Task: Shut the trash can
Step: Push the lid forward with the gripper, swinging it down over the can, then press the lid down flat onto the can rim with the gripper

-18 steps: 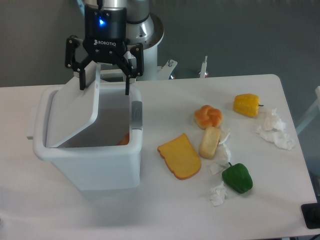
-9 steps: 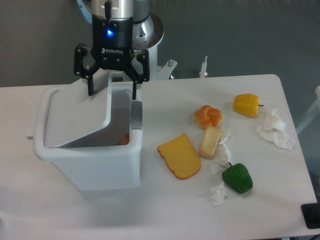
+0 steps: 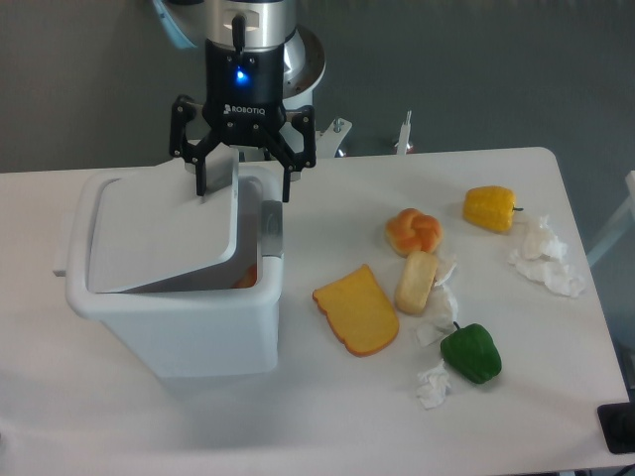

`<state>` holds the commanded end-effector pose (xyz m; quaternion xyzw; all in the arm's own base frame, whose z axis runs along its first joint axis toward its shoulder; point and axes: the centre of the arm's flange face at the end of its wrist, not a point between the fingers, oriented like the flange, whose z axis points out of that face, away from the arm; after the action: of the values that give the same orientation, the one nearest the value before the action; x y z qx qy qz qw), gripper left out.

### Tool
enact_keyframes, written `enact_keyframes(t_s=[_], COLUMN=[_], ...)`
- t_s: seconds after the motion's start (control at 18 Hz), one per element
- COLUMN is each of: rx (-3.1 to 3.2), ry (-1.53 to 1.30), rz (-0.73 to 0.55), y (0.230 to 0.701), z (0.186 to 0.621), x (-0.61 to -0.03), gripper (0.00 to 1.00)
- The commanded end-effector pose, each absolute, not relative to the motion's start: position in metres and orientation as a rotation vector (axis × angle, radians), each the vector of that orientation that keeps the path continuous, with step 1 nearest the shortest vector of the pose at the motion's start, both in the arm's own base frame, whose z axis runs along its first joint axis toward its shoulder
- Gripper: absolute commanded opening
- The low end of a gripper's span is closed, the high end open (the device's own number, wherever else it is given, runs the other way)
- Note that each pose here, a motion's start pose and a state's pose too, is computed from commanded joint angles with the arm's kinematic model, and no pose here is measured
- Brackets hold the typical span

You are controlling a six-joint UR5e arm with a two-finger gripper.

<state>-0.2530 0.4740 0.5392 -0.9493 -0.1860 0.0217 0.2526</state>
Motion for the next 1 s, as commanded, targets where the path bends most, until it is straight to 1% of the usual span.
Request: enact_keyframes(t_s=[1.0], rx=[-2.603], ry=[-0.558], rz=[0.071], y=[0.472], z=[0.525], x=[-0.275], gripper=[1.0])
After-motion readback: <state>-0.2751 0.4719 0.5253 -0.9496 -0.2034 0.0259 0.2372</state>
